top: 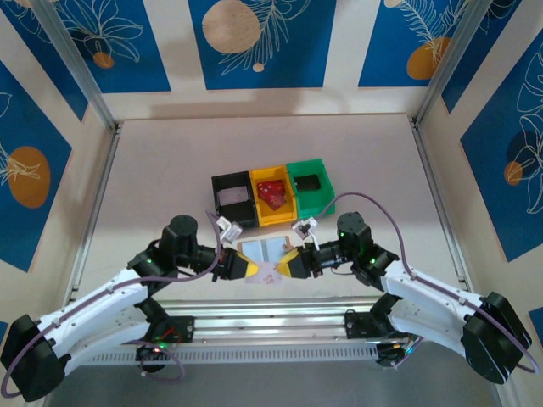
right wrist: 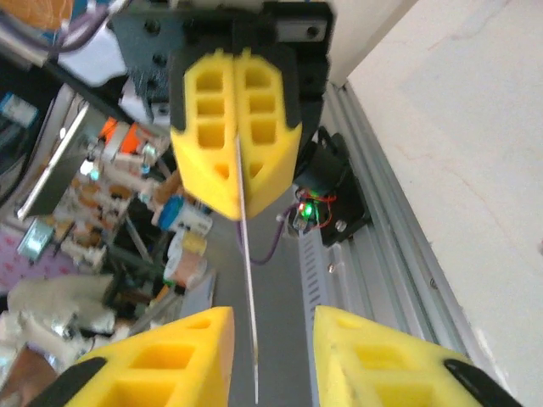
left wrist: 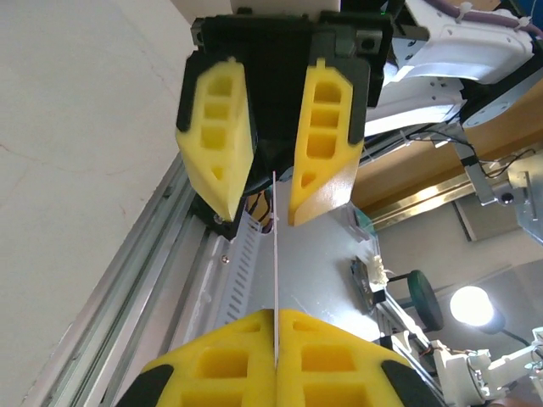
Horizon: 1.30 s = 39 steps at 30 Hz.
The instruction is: Take the credit cards out of the card holder
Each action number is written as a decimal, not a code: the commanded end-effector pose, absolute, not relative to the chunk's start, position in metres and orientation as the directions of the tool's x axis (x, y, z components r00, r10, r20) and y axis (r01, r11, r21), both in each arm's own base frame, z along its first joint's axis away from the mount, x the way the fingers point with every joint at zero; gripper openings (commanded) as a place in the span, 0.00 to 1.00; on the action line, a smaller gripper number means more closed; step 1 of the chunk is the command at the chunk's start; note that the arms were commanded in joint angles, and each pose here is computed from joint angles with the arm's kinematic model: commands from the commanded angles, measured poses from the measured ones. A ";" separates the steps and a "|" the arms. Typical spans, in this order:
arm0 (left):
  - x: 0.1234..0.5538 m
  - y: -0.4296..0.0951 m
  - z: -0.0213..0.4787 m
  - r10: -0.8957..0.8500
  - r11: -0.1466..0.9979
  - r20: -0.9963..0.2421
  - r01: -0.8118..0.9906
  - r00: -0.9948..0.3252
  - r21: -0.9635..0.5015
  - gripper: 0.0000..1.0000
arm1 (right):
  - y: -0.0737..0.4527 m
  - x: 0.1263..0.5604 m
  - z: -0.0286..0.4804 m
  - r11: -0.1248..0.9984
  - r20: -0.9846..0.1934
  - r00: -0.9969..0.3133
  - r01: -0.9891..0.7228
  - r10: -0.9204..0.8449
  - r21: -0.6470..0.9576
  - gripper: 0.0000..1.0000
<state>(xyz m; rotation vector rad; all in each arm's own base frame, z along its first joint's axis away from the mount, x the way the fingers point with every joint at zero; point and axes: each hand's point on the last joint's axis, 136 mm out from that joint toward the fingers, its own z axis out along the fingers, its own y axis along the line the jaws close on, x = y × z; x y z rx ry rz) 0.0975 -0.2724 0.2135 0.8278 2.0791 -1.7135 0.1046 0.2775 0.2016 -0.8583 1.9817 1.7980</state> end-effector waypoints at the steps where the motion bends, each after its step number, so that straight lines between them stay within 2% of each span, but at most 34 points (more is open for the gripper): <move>1: 0.101 -0.270 0.225 0.216 0.124 -0.627 0.658 -0.748 -0.743 0.00 | 0.275 0.116 0.204 0.084 -0.624 -0.765 -0.641 -0.160 0.763 0.44; 10: 0.113 -0.264 0.213 0.216 0.238 -0.632 0.668 -0.744 -0.705 0.00 | 0.259 0.137 0.195 0.224 -0.620 -0.782 -0.616 -0.061 0.755 0.58; 14: 0.121 -0.259 0.204 0.221 0.314 -0.623 0.660 -0.750 -0.682 0.00 | 0.250 0.148 0.189 0.288 -0.606 -0.795 -0.582 -0.008 0.760 0.69; 18: 0.130 -0.252 0.199 0.216 0.381 -0.623 0.652 -0.752 -0.656 0.00 | 0.240 0.163 0.178 0.379 -0.571 -0.819 -0.513 0.051 0.770 0.85; 23: 0.142 -0.244 0.195 0.196 0.454 -0.621 0.632 -0.759 -0.628 0.00 | 0.231 0.177 0.167 0.460 -0.535 -0.840 -0.441 0.091 0.771 1.00; 32: 0.162 -0.229 0.191 0.162 0.559 -0.626 0.594 -0.763 -0.579 0.00 | 0.201 0.207 0.176 0.692 -0.554 -0.819 -0.311 0.153 0.651 0.99; 39: 0.188 -0.212 0.193 0.132 0.667 -0.633 0.541 -0.763 -0.513 0.00 | 0.151 0.223 0.199 0.892 -0.613 -0.779 -0.177 0.131 0.416 0.99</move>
